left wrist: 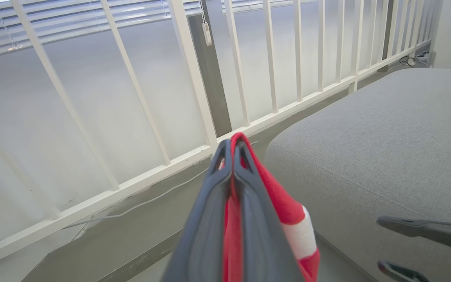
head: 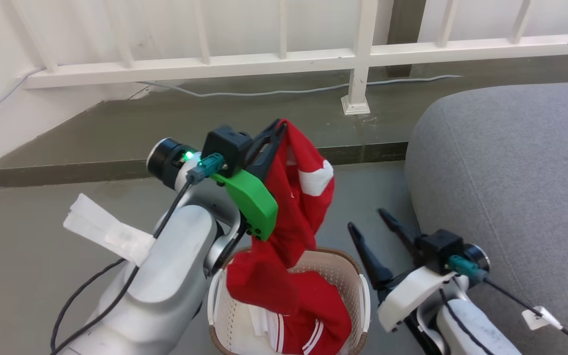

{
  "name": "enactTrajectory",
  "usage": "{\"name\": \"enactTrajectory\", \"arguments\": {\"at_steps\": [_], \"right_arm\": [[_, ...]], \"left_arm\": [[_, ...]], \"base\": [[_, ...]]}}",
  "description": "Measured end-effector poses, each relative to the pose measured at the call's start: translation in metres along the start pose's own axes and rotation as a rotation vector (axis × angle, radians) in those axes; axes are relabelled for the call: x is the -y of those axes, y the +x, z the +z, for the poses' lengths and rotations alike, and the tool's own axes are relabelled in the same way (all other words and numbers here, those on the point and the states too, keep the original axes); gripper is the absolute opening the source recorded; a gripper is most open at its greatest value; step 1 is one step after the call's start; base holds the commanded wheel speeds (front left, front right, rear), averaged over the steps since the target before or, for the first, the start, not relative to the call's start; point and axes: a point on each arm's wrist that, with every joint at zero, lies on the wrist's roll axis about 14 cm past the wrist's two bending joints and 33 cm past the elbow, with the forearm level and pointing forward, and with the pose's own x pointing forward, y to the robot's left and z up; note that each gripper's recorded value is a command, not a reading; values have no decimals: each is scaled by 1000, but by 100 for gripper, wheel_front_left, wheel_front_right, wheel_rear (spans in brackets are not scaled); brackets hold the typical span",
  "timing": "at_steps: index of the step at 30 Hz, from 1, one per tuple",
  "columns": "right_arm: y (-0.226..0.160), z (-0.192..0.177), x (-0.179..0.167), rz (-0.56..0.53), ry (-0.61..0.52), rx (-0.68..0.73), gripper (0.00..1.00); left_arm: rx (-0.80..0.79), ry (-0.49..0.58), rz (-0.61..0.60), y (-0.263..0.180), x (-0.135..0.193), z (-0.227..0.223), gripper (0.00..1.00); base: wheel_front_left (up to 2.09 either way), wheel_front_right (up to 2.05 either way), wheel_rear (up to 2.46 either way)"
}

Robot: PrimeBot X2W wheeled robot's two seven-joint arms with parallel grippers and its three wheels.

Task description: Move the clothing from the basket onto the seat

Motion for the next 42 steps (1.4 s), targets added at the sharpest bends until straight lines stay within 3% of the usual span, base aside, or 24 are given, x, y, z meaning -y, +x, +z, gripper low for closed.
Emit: {"name": "enactTrajectory", "arguments": {"at_steps": [14,28,29,30,31,42], "right_arm": [[14,-7,-89,314,-41,-31,100],[28,-3,-105,404,-116,-33,100],[29,-3,-104,403,-117,-33,85],[29,-3,-104,403,-118,-35,27],[30,-4,-104,398,-120,-35,0],[36,-4,-88,346,-97,-44,0]], "left_arm": [[2,-8,-41,-7,19,9,0],[-16,-27,-68,-7,36,10,0],[-17,-28,-64,-7,35,9,0],[-18,-30,-60,-7,34,9,0],[-21,-32,-59,-7,34,8,0],[-28,-78,4,-1,21,3,0]], "base": [[0,0,0],[0,0,0],[0,0,0],[0,0,0],[0,0,0],[0,0,0]]}}
